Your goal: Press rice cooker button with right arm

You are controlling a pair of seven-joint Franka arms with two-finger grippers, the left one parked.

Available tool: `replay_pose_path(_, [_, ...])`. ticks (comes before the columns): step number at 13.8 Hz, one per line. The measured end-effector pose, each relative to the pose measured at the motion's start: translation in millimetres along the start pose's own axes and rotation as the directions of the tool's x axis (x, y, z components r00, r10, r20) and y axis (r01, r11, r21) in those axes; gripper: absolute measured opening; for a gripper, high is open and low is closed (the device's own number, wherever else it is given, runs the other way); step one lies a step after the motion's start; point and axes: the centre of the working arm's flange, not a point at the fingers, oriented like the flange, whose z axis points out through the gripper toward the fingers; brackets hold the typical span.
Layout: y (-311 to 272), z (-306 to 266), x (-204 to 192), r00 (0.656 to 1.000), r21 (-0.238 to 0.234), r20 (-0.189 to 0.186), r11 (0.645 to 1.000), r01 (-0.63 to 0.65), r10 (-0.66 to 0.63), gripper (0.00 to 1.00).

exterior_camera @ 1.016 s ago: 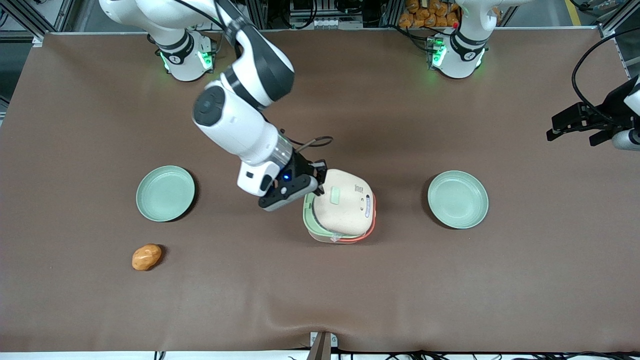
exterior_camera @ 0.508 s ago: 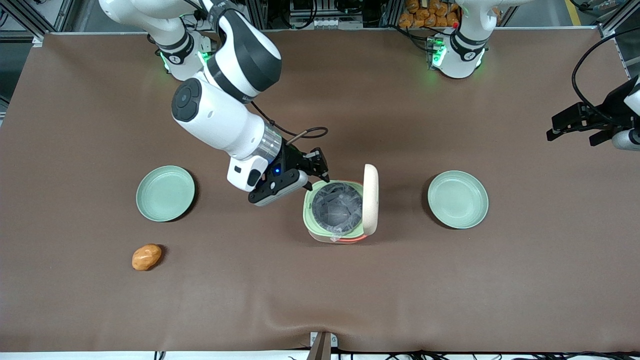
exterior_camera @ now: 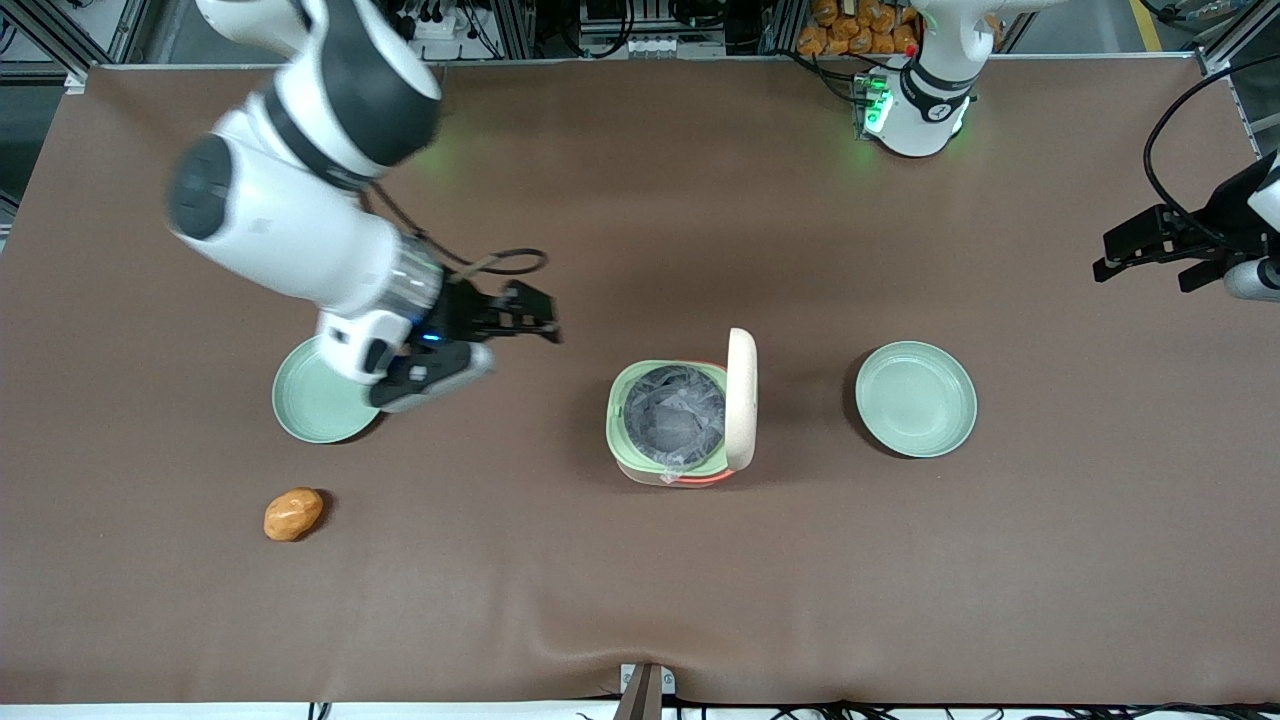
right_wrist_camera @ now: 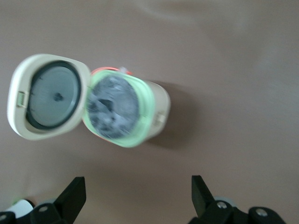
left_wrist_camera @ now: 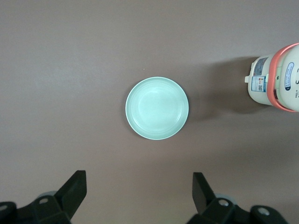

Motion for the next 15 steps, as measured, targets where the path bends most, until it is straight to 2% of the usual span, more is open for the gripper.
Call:
replay_pose_path(2, [38.2,-43.7,-12.1,0.998,-0.038,0.033,0.998,-0.044,0.045,1.0])
replay_pose_path(4, [86.5,-86.3,-29.2,0.992,-0.096,0.071,0.99,-0.101,0.108,1.0])
replay_pose_path(5, [108.0,-106.3,-38.6,0.988,-0.129,0.078,0.984,-0.125,0.136,1.0])
replay_pose_path(10, [187.7,-174.8,-80.6,0.957,-0.222,0.084,0.942,-0.253,0.277,1.0])
replay_pose_path(12, [202.9,-183.2,-89.0,0.953,-0.29,0.088,0.923,-0.253,0.289,1.0])
replay_pose_path(15, [210.8,-181.4,-93.6,0.958,-0.319,0.108,0.922,-0.219,0.265,1.0])
